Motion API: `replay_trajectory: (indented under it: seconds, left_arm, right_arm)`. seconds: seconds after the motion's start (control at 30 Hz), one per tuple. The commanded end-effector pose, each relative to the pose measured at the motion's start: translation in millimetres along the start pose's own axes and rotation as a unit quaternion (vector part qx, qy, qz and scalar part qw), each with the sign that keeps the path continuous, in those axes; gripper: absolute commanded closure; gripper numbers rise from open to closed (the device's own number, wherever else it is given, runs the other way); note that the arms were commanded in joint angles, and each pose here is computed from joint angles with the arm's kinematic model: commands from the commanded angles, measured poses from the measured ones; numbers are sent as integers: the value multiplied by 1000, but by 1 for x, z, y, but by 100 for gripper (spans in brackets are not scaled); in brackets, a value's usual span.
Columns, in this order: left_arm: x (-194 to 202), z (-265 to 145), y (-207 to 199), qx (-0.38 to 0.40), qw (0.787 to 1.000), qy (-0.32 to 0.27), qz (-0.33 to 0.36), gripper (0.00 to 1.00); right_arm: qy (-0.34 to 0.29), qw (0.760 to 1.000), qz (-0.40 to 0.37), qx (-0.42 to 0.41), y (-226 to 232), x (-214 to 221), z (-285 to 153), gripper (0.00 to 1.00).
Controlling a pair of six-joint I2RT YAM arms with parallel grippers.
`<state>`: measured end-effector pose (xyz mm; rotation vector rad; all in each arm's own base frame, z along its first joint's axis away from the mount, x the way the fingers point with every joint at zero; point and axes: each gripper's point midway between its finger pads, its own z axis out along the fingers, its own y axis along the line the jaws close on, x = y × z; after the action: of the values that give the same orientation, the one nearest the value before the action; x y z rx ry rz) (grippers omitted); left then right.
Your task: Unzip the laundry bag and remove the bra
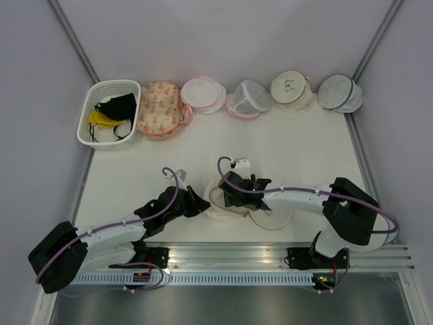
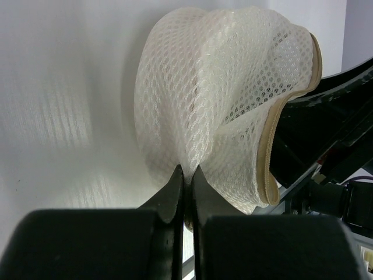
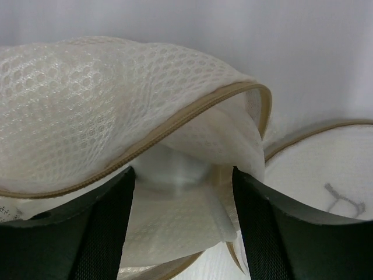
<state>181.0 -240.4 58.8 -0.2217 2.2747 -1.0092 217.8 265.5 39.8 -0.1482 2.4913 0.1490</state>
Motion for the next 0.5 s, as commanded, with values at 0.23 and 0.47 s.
replay_trajectory:
  seconds: [0.23, 0.47]
  left_arm:
    - [2, -1, -2, 6, 1000, 1, -10, 98]
    - [2, -1, -2, 7, 1000, 0, -13, 98]
  right_arm:
    - [10, 989, 4, -147, 56, 8, 11, 34]
    - [-13, 983, 5, -182, 65, -10, -23, 46]
